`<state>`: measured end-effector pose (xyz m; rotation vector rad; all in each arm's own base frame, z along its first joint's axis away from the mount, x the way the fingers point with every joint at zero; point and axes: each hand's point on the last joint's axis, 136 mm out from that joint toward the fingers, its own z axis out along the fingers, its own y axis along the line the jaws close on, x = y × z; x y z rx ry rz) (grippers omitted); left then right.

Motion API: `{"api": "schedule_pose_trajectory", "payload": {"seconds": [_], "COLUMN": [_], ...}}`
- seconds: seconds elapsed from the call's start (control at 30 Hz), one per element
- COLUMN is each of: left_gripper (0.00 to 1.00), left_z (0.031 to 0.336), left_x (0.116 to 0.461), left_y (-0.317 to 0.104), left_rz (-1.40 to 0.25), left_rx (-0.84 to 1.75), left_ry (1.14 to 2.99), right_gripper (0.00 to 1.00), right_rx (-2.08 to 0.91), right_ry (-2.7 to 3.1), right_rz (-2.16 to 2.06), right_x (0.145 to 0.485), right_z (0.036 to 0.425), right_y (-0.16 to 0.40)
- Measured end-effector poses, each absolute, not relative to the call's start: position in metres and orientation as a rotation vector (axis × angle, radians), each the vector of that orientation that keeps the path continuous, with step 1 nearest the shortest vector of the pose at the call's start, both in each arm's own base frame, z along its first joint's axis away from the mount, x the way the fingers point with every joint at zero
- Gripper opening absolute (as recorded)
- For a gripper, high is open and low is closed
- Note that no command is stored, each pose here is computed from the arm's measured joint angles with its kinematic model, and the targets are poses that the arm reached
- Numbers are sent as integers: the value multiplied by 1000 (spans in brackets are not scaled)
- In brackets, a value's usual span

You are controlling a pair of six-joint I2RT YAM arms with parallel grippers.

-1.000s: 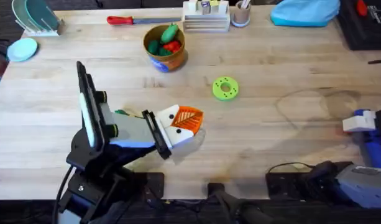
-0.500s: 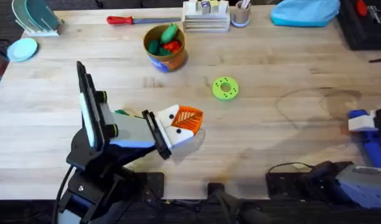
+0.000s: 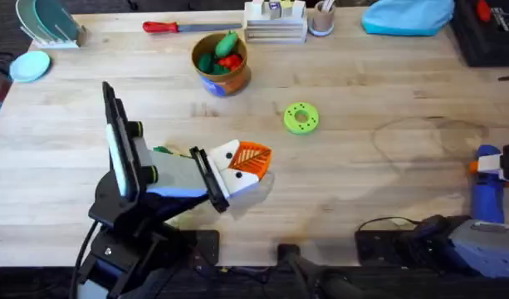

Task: Pick up the gripper from the table and insert it into the empty holder that is missing its gripper. Then pick up a screw, insert it into the mounting hole, and use the screwdriver to tighten it. Finally, clean up the table by picking up the vegetable and placing it into the bucket.

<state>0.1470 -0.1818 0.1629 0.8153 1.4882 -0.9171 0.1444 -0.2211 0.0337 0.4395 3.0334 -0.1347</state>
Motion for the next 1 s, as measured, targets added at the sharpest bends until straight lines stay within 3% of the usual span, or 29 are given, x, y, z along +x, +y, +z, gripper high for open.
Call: {"api": "schedule_pose_trajectory", "payload": {"seconds": [0.27,0.53,0.8,1.0], "left_gripper": [9,9,9,9], "left_z": [163,163,163,163], "left_x": [147,147,147,147], "left_y": [-182,-182,-182,-182], "left_rz": [-917,-917,-917,-917], "left_rx": [815,815,815,815], "left_ry": [1488,1488,1488,1488], "right_gripper": [17,16,16,16], "right_rx": [454,428,357,201], "right_ry": [2983,2741,2185,1873], "right_rz": [-182,-343,-253,-64], "right_x": [159,193,255,271], "right_z": [50,108,221,303], "right_y": [-211,-202,-160,-88]}}
